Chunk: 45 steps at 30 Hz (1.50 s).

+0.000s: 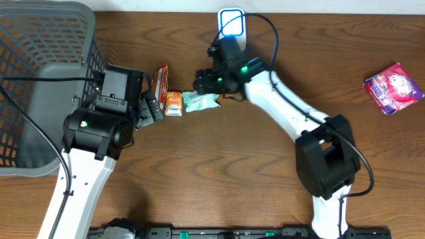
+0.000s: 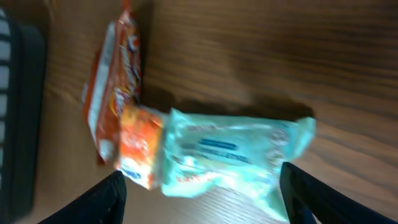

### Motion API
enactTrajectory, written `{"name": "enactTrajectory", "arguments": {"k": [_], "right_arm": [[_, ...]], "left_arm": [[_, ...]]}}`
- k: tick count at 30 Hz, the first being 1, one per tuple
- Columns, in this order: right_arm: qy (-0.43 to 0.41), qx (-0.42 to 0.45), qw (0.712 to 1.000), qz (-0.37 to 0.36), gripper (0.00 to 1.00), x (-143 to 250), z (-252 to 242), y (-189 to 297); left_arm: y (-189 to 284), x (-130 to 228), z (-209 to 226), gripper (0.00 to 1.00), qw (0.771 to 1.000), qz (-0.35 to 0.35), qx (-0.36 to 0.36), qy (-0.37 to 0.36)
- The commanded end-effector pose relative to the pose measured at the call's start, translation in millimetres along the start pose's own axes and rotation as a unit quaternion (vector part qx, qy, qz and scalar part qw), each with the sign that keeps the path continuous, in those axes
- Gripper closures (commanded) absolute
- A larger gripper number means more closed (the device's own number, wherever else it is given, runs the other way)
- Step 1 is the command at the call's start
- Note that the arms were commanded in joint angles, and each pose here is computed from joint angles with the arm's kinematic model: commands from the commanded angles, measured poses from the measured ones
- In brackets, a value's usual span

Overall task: Scan the item barcode
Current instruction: 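Grasp the green wipes pack with the right gripper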

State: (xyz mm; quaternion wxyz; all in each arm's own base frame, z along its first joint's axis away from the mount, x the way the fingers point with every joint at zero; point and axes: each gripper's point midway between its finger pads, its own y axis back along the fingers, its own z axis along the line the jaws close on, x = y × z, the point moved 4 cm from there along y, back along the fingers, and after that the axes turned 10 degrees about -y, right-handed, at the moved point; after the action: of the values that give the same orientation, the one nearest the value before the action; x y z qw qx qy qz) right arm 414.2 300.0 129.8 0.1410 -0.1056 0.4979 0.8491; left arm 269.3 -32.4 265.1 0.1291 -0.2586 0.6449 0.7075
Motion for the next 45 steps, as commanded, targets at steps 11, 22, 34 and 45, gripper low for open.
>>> {"name": "enactTrajectory", "arguments": {"k": [11, 22, 34, 45], "right_arm": [[0.028, 0.101, 0.994, 0.034, 0.53, 34.0, -28.5, -38.8], [0.047, 0.120, 0.990, 0.061, 0.46, 43.2, -21.3, 26.6], [0.139, 0.007, 0.985, -0.102, 0.44, -25.6, 26.0, 16.2], [0.097, 0.036, 0.992, -0.068, 0.59, -17.3, -11.2, -45.6]], "left_arm": [[0.2, -0.4, 0.4, 0.02, 1.000, 0.002, 0.001, 0.010], [0.2, -0.4, 0.4, 0.02, 1.000, 0.002, 0.001, 0.010], [0.2, -0.4, 0.4, 0.02, 1.000, 0.002, 0.001, 0.010], [0.2, -0.4, 0.4, 0.02, 1.000, 0.002, 0.001, 0.010]]}}
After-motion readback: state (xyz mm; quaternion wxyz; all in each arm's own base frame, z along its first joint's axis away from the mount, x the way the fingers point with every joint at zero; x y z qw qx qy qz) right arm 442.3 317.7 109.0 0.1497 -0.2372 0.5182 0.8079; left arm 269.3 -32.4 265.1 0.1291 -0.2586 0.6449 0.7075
